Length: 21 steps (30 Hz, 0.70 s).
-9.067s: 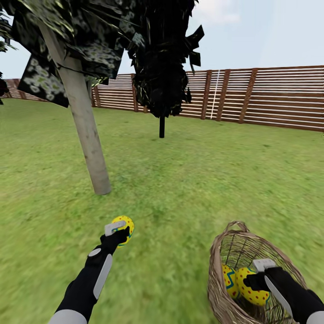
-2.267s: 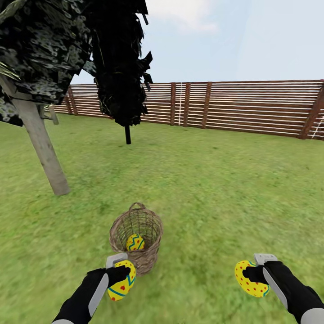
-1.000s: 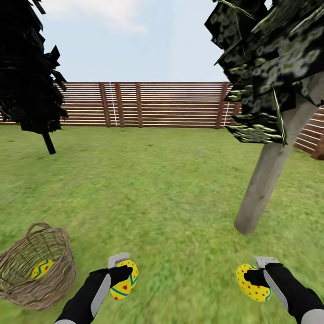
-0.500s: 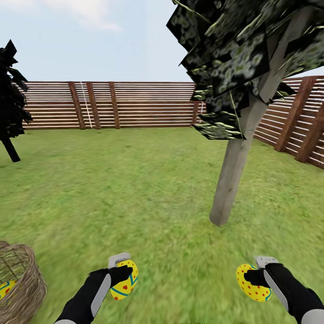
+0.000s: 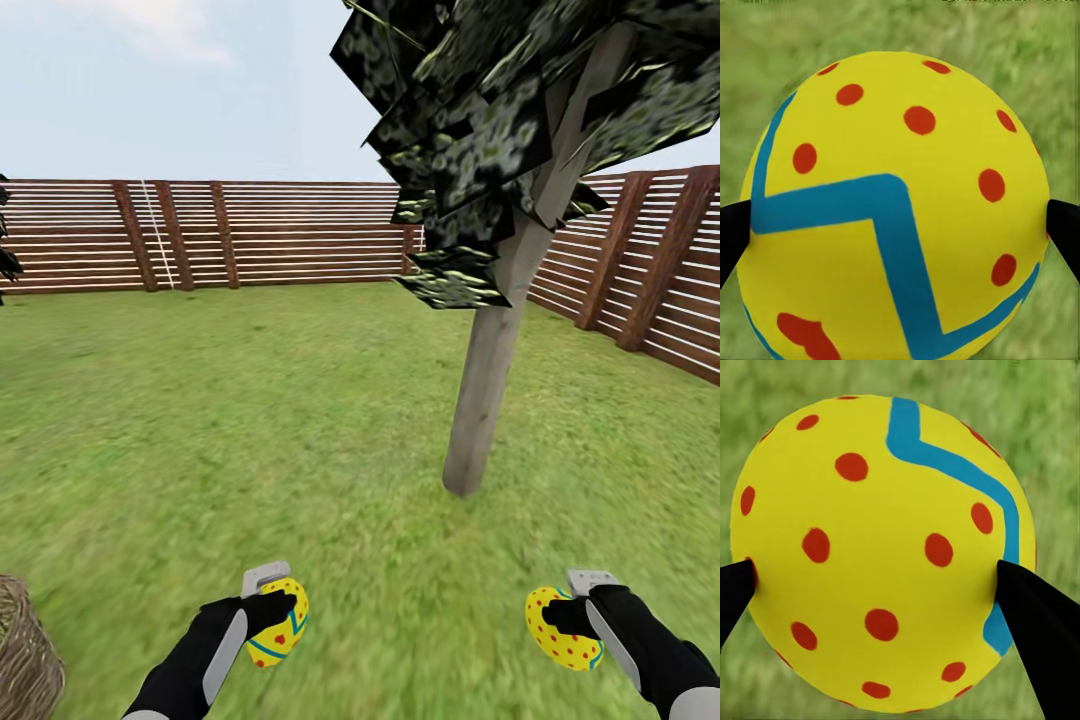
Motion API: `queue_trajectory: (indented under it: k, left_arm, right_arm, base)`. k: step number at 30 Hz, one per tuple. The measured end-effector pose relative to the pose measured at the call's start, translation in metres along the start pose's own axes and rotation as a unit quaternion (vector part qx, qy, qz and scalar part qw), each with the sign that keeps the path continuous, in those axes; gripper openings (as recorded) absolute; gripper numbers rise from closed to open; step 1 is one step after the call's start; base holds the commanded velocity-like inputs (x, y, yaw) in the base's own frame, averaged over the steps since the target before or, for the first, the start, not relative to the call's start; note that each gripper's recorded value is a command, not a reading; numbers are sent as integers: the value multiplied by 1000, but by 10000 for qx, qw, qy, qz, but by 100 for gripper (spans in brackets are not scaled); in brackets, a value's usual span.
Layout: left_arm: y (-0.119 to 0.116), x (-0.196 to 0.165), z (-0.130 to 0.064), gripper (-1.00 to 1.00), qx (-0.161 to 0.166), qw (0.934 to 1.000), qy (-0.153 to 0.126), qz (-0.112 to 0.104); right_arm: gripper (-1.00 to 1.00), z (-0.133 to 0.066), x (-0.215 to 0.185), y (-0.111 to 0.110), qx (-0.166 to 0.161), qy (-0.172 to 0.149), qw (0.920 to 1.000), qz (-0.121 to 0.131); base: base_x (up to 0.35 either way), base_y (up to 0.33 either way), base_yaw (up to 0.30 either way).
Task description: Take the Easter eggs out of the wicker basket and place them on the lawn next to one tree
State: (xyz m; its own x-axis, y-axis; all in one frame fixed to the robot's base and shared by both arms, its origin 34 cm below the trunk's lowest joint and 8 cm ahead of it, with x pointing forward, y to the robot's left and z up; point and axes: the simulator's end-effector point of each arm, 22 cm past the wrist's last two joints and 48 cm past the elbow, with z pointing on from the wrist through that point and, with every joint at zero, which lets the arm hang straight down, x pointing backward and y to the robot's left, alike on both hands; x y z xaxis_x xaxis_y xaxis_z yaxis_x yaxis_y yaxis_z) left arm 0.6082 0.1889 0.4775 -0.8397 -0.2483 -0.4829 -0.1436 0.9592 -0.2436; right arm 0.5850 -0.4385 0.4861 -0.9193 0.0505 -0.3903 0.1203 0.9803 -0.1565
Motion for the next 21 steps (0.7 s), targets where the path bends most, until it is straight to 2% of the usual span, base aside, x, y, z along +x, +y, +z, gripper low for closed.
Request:
queue_trajectory:
  k: [12,15,19,21]
  left_arm:
    - [-8,12,3,-100,45,9999,123,4]
    - [-8,12,3,-100,44,9999,125,5]
    - [-13,4,4,-100,46,10000,-72,-24]
    - [-14,4,4,-100,50,9999,-84,-27]
  right_arm:
    - [-100,0,0,0,-1,-1,10000,2]
    - [-100,0,0,1,-4,2,10000,1]
    - [-100,0,0,0,-1,1,10000,-1]
    - [-100,0,0,1,-6,-1,10000,3]
  base:
    - [308,-151,0]
    - [170,-126,0]
    - [35,-8,0]
    - [269,-24,-112]
